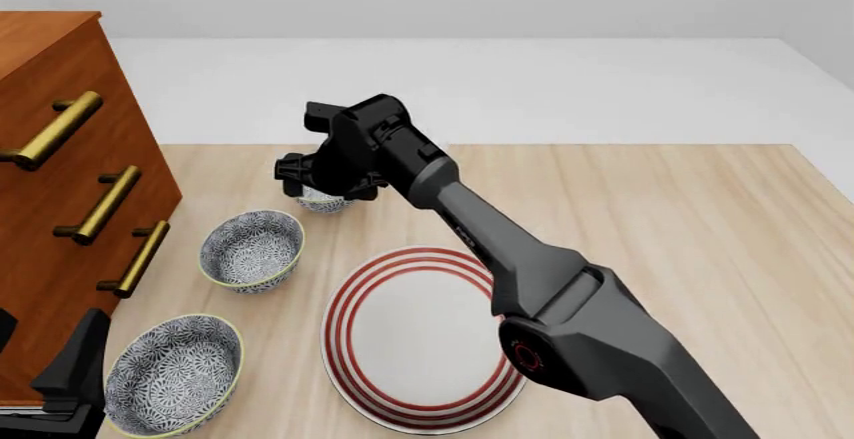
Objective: Pick up the bowl and put it in the middle on the plate.
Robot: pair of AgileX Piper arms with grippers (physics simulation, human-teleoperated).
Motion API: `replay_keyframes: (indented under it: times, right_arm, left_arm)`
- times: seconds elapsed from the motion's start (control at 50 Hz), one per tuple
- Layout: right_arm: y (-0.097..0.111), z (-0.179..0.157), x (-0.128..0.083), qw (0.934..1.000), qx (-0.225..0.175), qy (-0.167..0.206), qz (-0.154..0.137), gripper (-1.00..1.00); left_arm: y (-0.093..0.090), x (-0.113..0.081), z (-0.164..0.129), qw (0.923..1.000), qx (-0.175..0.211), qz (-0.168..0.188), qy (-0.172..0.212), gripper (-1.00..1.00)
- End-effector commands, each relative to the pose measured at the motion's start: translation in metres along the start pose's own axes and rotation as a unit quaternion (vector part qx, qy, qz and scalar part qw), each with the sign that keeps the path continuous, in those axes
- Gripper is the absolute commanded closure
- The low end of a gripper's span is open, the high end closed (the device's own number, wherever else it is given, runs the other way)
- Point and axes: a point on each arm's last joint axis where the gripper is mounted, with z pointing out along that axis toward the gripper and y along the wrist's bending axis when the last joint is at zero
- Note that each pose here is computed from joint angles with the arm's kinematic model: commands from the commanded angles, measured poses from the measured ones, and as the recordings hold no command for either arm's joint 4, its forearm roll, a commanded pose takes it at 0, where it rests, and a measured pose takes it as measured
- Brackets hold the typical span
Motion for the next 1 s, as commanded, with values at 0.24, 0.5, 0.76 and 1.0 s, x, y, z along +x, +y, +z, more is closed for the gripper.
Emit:
replay_keyframes:
  times: [0.24, 0.5, 0.76, 1.0]
  right_arm:
    - [0.001, 0.02, 0.015, 0.9997, 0.007, 0.021, -0.007, -1.0]
    - [0.007, 0.03, 0.027, 0.9994, 0.008, 0.033, -0.01, -1.0]
    - [0.002, 0.041, 0.033, 0.999, 0.014, 0.041, -0.009, -1.0]
    - [0.008, 0.051, 0.045, 0.9985, 0.014, 0.051, -0.015, -1.0]
  left_arm:
    - [0.0, 0.0, 0.0, 1.0, 0.0, 0.0, 0.0, -1.0]
    - [0.0, 0.0, 0.0, 1.0, 0.0, 0.0, 0.0, -1.0]
    - [0.0, 0.0, 0.0, 1.0, 0.0, 0.0, 0.0, -1.0]
    - [0.0, 0.0, 0.0, 1.0, 0.0, 0.0, 0.0, -1.0]
